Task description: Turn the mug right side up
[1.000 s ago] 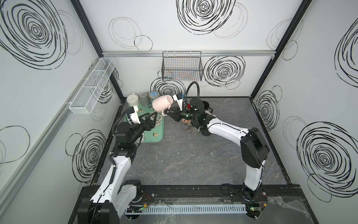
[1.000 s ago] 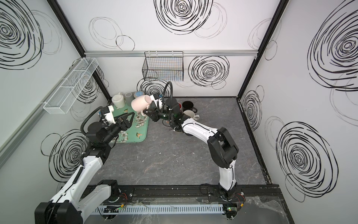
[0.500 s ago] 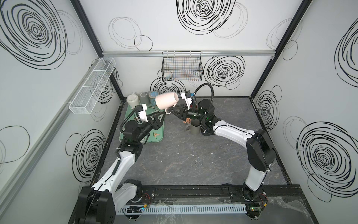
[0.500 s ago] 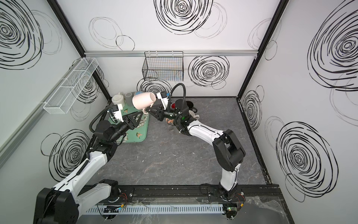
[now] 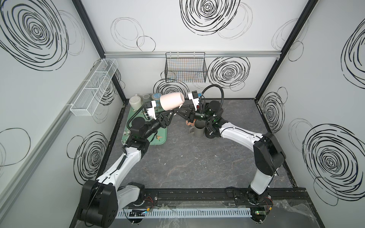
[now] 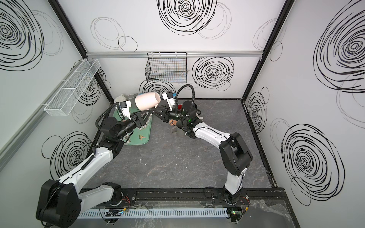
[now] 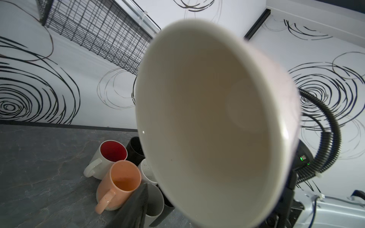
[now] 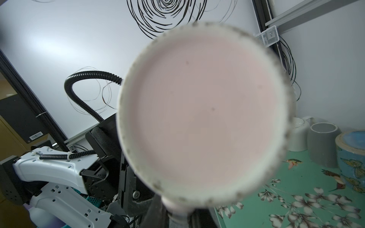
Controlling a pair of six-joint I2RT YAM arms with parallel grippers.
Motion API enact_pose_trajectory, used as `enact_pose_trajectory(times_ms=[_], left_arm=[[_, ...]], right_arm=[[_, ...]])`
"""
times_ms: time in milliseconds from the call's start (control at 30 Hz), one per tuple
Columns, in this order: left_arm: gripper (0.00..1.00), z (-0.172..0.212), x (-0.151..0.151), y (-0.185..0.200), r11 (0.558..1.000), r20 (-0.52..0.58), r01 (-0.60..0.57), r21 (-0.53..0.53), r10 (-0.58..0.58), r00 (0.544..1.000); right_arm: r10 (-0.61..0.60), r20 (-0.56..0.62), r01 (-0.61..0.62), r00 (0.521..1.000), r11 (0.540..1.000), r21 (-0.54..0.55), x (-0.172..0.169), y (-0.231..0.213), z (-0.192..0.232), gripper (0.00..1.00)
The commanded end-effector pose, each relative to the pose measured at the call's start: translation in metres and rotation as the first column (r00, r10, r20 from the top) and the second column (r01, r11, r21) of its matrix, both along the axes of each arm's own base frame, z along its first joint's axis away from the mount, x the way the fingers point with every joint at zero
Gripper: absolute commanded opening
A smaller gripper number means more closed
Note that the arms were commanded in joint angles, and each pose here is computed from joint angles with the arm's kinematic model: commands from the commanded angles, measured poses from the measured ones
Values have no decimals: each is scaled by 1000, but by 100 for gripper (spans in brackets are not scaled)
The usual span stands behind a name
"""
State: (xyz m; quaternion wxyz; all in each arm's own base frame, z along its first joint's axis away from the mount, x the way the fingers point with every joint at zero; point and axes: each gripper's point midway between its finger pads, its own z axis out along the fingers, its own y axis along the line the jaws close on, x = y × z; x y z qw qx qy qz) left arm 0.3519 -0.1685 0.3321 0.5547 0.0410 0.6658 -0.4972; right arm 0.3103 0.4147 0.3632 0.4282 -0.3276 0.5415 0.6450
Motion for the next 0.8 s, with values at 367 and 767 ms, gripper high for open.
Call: enact_pose_trajectory(times_ms=[367,767], left_arm=[[0,77,-33,-19,969,243,201,-144,-162,956],[0,66,-25,-18,988,230,130,-78,-109,967]], right_arm=[[79,106,-87,991,994,72,-23,-18,45,17],[-125,63,129,990,990,-65,11,-54,22,48]])
